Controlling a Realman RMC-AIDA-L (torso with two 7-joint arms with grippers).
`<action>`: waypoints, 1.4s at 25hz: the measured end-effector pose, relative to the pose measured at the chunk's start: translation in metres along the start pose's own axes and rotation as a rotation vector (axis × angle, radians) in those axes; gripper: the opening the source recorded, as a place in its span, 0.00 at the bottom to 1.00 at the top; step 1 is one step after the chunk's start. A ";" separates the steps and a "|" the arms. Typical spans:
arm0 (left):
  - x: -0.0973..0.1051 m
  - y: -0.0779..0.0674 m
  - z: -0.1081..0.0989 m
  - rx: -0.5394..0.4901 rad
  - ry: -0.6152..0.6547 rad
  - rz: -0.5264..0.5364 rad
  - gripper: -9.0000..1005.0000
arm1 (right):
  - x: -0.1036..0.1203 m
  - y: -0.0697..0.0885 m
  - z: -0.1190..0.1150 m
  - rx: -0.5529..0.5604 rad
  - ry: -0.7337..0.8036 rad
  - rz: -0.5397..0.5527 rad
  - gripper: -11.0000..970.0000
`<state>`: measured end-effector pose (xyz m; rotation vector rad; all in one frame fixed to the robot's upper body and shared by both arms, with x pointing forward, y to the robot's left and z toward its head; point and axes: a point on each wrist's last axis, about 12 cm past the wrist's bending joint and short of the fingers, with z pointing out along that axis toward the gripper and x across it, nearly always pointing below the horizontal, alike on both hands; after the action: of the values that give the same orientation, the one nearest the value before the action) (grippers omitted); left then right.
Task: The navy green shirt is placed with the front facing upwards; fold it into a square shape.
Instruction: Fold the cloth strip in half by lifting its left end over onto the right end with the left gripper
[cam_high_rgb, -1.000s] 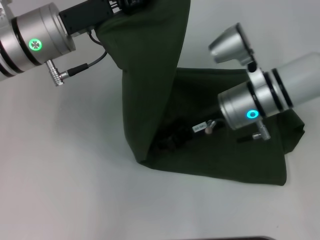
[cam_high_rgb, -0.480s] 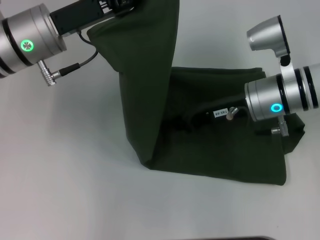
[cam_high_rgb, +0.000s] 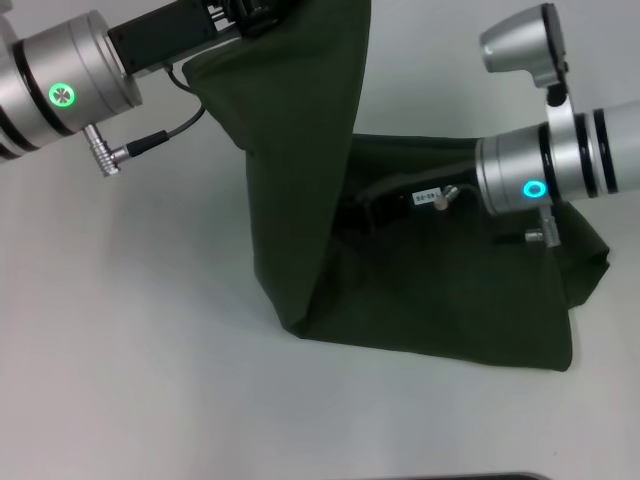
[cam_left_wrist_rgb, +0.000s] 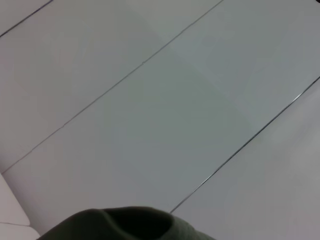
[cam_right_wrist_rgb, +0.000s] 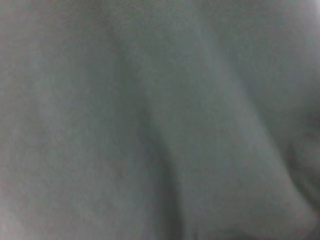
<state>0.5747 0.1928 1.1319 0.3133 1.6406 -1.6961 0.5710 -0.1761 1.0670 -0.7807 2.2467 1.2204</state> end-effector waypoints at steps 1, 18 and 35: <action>0.000 0.000 0.000 0.001 0.000 0.000 0.03 | -0.001 0.001 0.001 -0.002 0.006 -0.001 0.05; -0.009 -0.001 -0.007 -0.014 -0.022 0.032 0.03 | 0.021 -0.001 0.008 0.032 0.139 0.034 0.05; -0.010 0.001 -0.010 -0.038 -0.034 0.043 0.03 | 0.019 0.002 -0.011 -0.039 -0.001 0.020 0.05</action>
<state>0.5793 0.2053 1.1365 0.2972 1.6284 -1.6277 0.5544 -0.1901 1.0613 -0.7735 2.2414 1.2767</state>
